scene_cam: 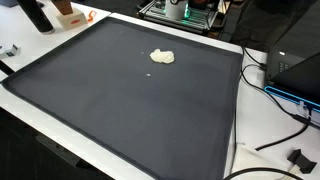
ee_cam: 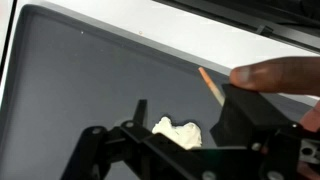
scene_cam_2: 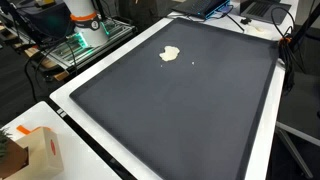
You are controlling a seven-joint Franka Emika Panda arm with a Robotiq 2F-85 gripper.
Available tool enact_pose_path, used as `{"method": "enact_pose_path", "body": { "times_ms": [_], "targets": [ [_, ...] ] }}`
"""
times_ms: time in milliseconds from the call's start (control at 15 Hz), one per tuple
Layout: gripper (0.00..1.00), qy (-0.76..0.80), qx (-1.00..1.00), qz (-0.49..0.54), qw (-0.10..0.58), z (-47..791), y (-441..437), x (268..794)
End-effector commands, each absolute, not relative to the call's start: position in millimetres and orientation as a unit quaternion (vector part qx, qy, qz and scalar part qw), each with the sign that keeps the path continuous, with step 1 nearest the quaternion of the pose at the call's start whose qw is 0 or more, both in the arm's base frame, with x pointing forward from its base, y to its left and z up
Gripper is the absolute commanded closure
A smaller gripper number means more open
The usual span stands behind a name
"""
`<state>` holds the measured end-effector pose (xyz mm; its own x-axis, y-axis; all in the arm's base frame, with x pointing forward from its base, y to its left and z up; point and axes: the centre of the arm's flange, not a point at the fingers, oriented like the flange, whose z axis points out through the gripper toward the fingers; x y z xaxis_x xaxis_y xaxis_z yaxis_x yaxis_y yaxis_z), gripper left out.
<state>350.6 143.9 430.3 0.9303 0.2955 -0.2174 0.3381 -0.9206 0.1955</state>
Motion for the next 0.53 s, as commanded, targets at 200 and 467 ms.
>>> {"method": "enact_pose_path", "body": {
  "times_ms": [200,467],
  "targets": [
    [0.35,0.165,0.976,-0.089,0.113,428.8,142.7,351.8],
    [0.65,0.166,0.976,-0.089,0.114,430.5,141.1,353.1]
  ]
}}
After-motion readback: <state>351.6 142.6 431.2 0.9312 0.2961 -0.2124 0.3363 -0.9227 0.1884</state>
